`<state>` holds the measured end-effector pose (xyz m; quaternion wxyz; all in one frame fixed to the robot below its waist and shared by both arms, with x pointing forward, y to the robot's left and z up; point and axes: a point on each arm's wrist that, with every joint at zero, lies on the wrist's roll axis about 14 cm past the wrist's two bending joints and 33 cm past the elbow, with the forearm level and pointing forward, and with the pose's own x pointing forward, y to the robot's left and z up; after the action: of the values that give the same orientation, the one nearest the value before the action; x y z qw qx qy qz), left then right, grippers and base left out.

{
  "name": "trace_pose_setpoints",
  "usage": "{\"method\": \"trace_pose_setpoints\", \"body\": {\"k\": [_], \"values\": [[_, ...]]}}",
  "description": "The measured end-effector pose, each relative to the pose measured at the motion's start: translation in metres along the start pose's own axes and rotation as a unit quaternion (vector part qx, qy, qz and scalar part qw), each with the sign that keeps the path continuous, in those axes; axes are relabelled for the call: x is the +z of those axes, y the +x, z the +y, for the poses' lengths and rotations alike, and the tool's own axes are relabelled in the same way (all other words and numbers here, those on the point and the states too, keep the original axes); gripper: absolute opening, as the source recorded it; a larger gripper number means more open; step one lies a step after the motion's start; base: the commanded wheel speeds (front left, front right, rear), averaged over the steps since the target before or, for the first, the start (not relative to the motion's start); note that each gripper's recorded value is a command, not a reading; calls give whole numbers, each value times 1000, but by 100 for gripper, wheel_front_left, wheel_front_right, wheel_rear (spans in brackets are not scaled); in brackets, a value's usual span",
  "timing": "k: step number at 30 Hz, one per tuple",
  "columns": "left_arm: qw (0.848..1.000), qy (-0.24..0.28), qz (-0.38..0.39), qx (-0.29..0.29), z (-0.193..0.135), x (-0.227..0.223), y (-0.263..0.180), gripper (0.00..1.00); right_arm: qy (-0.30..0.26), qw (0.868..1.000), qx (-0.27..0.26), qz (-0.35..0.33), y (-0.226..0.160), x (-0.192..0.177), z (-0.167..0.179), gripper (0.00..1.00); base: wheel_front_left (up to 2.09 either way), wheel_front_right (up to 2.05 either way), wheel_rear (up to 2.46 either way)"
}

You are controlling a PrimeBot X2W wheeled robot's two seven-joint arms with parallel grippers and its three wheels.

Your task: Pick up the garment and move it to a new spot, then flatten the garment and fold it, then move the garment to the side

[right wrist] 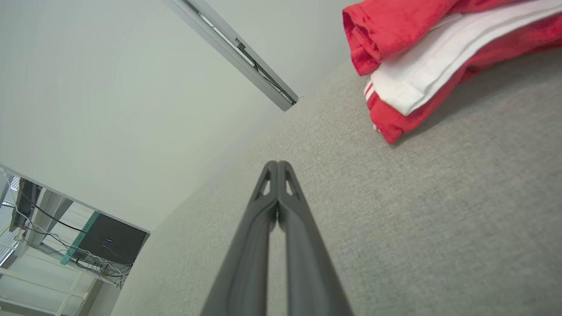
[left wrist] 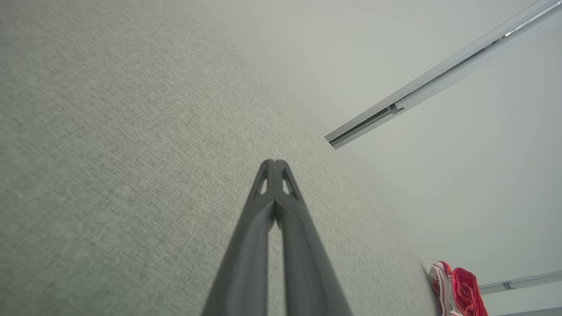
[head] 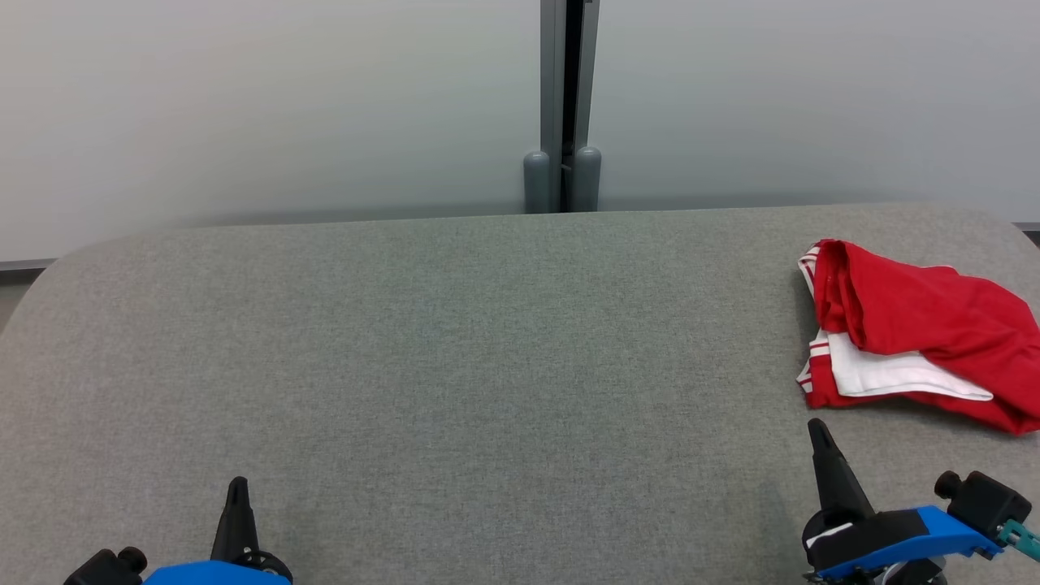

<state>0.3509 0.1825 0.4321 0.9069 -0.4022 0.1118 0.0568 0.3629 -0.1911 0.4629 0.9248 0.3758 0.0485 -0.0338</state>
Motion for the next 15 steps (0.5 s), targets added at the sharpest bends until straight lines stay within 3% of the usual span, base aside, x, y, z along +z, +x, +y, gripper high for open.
{"method": "trace_pose_setpoints", "body": {"k": [15], "values": [[996,-85,-6,-12,-8,11,6,0,92,996,0,-4,4,8,2,0,0,0,0]]}}
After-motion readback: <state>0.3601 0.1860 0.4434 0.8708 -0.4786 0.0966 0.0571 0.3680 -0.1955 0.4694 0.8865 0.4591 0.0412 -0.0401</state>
